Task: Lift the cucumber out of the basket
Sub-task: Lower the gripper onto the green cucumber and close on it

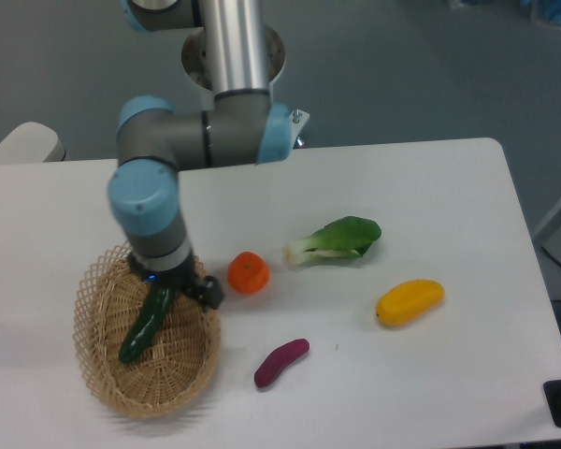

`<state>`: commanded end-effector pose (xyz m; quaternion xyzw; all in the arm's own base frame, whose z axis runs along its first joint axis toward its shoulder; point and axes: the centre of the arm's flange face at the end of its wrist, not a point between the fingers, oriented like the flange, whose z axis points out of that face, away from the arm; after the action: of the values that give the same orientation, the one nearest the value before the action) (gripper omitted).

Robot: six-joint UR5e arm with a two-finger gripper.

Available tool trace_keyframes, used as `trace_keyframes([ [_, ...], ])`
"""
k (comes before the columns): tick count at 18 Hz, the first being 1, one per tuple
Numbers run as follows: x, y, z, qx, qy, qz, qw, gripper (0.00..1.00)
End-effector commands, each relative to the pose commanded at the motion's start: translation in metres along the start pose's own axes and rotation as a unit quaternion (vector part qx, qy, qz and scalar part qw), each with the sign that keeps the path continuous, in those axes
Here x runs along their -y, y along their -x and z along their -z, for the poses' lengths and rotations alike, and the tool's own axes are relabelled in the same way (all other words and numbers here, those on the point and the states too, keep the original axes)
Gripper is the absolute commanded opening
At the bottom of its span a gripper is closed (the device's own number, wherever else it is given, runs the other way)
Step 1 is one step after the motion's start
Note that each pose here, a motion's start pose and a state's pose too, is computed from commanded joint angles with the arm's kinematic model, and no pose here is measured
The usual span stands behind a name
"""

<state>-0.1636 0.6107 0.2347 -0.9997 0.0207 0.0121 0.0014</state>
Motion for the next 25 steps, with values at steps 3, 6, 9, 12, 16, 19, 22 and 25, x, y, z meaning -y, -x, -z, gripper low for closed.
trace_keyframes([
  [3,0.006,-0.016,-0.007,0.001,-0.002,-0.013,0.9999,1.0],
  [6,0.012,-0.017,-0.014,0.004,0.002,-0.017,0.9998,1.0],
  [9,0.014,-0.015,-0.019,0.005,0.005,-0.02,0.9998,1.0],
  [12,0.014,-0.014,-0.031,0.012,0.013,-0.022,0.9996,1.0],
  [16,0.016,-0.018,-0.034,0.019,0.018,-0.027,0.9993,0.99],
  [19,0.016,-0.018,-0.034,0.019,0.018,-0.029,0.9993,0.66],
  [22,0.016,-0.018,-0.032,0.02,0.016,-0.035,0.999,0.45],
  [25,0.017,-0.016,-0.026,0.021,0.012,-0.037,0.999,0.32],
])
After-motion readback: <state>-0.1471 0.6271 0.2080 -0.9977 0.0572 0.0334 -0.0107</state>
